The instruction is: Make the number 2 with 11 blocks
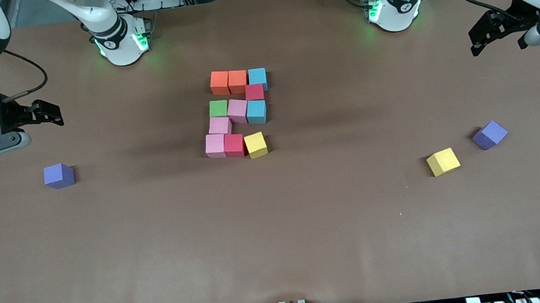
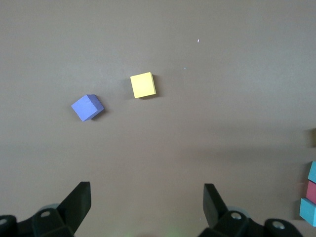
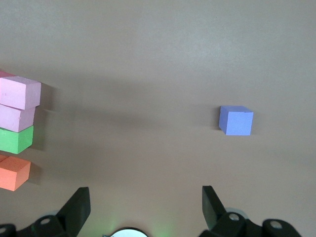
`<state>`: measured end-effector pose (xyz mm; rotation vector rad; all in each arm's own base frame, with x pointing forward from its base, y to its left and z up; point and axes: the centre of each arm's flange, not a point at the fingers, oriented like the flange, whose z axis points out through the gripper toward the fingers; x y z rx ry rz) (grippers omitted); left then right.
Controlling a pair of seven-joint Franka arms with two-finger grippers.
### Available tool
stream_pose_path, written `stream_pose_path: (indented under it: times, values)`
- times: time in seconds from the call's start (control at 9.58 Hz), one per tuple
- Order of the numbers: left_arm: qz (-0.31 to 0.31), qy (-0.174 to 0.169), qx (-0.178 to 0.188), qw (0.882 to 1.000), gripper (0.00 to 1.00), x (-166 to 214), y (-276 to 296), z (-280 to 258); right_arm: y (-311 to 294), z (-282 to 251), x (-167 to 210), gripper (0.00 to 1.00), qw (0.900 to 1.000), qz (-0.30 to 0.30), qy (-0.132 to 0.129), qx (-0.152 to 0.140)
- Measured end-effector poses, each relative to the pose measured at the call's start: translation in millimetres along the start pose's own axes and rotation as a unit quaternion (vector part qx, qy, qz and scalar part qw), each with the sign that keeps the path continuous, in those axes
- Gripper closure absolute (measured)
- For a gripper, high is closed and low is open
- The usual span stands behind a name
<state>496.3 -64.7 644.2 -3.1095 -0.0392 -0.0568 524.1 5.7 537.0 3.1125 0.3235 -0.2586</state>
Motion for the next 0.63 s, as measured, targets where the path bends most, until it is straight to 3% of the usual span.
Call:
stream_pose_path:
  times: [0.63]
  values:
    - [0.001, 0.016, -0.003, 1.000, 0.00, 3.5, 2.6, -5.7, 0.1, 0.0, 0.0, 0.00, 1.000, 0.000, 0.000, 0.000]
